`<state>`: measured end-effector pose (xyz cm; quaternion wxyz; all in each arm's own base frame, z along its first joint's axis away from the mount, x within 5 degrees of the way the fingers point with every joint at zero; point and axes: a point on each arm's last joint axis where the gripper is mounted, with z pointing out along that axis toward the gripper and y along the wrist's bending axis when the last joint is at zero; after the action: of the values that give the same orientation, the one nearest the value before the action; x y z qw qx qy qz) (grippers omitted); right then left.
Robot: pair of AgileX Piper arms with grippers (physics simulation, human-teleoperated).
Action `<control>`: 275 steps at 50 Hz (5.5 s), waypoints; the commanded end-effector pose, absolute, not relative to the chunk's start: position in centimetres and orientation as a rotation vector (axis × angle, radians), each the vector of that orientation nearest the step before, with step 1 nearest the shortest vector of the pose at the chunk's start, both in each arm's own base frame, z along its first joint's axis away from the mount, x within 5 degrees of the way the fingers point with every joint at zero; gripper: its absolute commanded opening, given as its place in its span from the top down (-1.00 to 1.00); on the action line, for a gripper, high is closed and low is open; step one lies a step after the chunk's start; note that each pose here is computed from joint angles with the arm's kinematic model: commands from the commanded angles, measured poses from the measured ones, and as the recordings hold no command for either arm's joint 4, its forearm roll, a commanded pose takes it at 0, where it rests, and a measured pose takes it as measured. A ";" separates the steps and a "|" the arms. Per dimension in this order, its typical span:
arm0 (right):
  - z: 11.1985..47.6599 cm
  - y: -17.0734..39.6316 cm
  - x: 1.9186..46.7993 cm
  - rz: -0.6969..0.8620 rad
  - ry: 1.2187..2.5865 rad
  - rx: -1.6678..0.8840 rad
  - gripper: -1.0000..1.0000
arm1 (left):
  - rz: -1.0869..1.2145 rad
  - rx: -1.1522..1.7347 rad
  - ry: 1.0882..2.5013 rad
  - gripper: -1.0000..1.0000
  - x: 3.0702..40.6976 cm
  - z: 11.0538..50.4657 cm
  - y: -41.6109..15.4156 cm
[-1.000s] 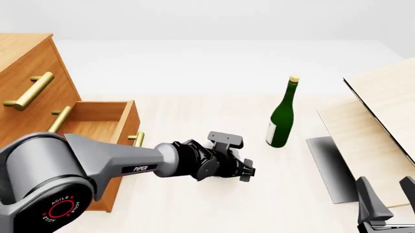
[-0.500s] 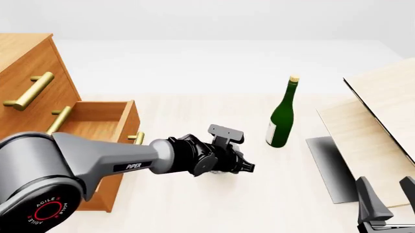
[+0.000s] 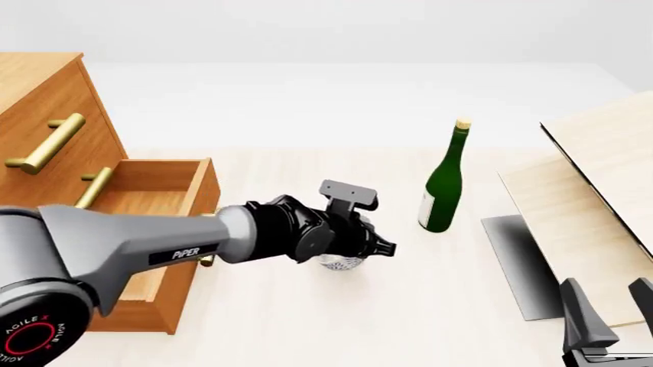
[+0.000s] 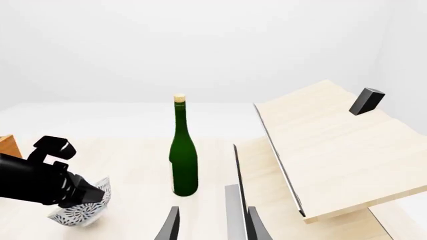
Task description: Put the bowl in the bottom drawer of the cabinet.
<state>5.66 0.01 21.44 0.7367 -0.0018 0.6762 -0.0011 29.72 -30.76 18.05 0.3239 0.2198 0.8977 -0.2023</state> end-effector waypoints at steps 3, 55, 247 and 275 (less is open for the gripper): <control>21.4 0.0 5.7 -0.002 1.485 -0.004 -1.00 | -0.520 0.570 2.320 1.00 30.5 19.9 -29.6; 21.4 0.0 5.7 -0.002 1.485 -0.004 -1.00 | -0.536 0.491 2.121 1.00 28.6 29.6 -23.5; 21.4 0.0 5.7 -0.004 1.485 -0.003 -1.00 | -0.250 -0.134 2.101 1.00 22.1 26.5 -3.2; 21.4 0.0 5.7 -0.004 1.485 -0.003 -1.00 | -0.224 -0.157 2.134 1.00 21.9 25.0 -2.6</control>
<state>5.66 0.00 21.42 0.7368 -0.0012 0.6761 -0.0017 21.75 -2.72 25.36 0.4762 -0.0701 0.8709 -0.0993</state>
